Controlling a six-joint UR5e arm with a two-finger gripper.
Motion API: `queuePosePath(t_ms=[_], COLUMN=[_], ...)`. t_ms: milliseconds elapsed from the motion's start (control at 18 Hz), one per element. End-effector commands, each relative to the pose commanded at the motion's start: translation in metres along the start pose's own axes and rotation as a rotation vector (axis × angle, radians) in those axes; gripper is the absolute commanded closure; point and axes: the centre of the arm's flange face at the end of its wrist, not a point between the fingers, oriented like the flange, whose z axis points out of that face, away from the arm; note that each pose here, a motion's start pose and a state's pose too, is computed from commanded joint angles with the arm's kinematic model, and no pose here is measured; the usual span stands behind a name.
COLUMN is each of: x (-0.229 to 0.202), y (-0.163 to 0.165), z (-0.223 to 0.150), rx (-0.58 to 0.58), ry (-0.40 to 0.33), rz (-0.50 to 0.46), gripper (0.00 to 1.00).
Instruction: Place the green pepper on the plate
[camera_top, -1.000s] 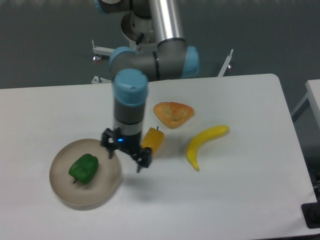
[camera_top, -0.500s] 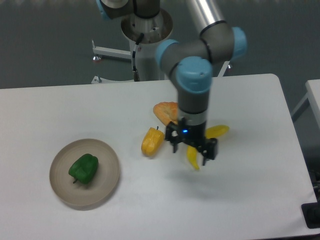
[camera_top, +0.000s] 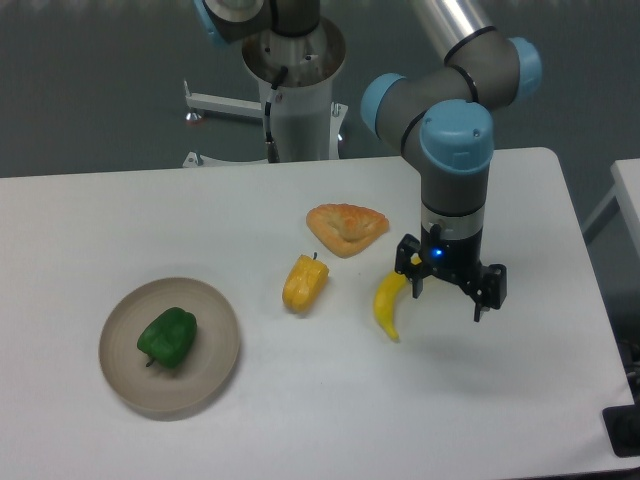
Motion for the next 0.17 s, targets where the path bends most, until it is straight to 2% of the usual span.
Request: queuePosePath(t_ms=[167], x=[0.0013], y=[-0.0003], z=[0.0011], rx=[-0.002], ry=[0.001], rz=[0.001], gripper=[0.00])
